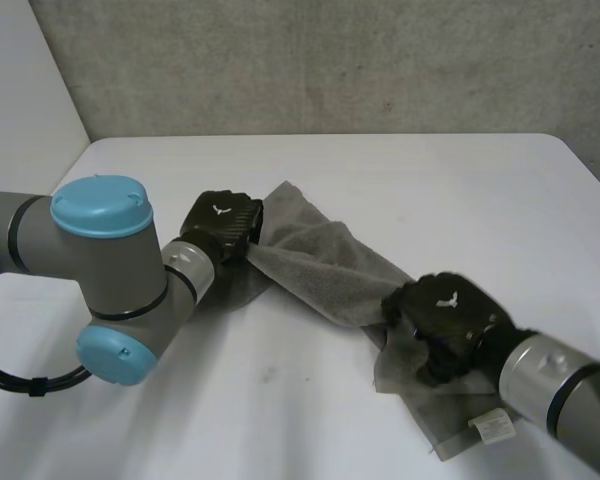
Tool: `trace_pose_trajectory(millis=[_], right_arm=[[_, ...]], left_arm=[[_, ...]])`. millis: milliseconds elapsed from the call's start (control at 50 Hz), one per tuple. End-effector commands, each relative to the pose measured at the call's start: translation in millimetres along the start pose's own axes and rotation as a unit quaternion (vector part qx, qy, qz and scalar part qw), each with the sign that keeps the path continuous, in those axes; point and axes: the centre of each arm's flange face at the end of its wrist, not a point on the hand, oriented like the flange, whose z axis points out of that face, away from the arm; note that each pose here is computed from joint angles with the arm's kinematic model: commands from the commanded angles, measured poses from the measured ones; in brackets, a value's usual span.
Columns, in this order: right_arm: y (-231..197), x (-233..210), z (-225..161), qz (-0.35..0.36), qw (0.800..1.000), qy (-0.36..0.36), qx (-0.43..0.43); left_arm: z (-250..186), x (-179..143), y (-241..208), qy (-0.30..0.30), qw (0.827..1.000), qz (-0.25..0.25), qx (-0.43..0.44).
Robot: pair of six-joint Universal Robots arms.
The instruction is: Fold the towel.
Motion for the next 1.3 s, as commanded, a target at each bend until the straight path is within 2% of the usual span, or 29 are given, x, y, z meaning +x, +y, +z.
trace_pose_trajectory(millis=[20,180,400,500,580,700,800,880,960,1020,1060,1120,1140,1160,1180,1220,1240,1260,1280,1300], right_arm=[[13,-24,2,-0.08,0.996,-0.03,0.003],[36,-31,23,-0.095,0.994,-0.043,-0.011],[48,-19,40,-0.165,0.986,0.004,-0.013],[42,-5,47,-0.179,0.982,0.057,0.004],[36,-1,45,-0.181,0.981,0.066,0.01],[11,24,23,-0.162,0.982,0.1,0.005],[5,37,8,-0.113,0.989,0.062,-0.067],[12,54,9,-0.067,0.989,0.02,-0.128],[9,69,24,-0.077,0.989,0.024,-0.122],[-10,85,31,-0.116,0.988,0.056,-0.085],[-38,110,43,-0.166,0.98,0.107,-0.019],[-56,125,49,-0.189,0.971,0.142,0.023],[-77,139,52,-0.213,0.958,0.179,0.07],[-102,153,52,-0.24,0.937,0.224,0.122],[-102,153,52,-0.24,0.936,0.224,0.123],[-152,169,44,-0.281,0.881,0.307,0.223],[-153,169,44,-0.282,0.881,0.307,0.223],[-172,172,40,-0.293,0.854,0.335,0.269],[-172,172,40,-0.293,0.854,0.336,0.269],[-185,175,36,-0.297,0.832,0.356,0.305]], left_arm=[[0,0,2,0.0,1.0,0.0,-0.002],[-1,1,2,0.0,1.0,-0.001,-0.004],[-2,0,3,0.0,1.0,-0.001,-0.006],[-2,1,4,0.001,1.0,-0.001,-0.008],[-3,1,6,0.001,1.0,0.0,-0.012],[-8,6,9,0.012,0.999,0.005,-0.033],[-19,9,15,0.028,0.995,0.033,-0.085],[-23,9,18,0.043,0.988,0.087,-0.123],[-15,6,13,0.036,0.987,0.108,-0.115],[0,0,-1,0.018,0.99,0.115,-0.086],[20,-8,-33,-0.008,0.992,0.122,-0.024],[30,-13,-56,-0.024,0.992,0.124,0.02],[37,-20,-84,-0.044,0.988,0.125,0.075],[40,-29,-116,-0.069,0.98,0.125,0.137],[40,-29,-117,-0.069,0.98,0.125,0.138],[37,-49,-180,-0.123,0.949,0.118,0.267],[36,-49,-180,-0.123,0.948,0.118,0.268],[31,-59,-206,-0.152,0.927,0.116,0.323],[31,-59,-206,-0.152,0.927,0.116,0.324],[24,-70,-225,-0.182,0.907,0.109,0.365]])
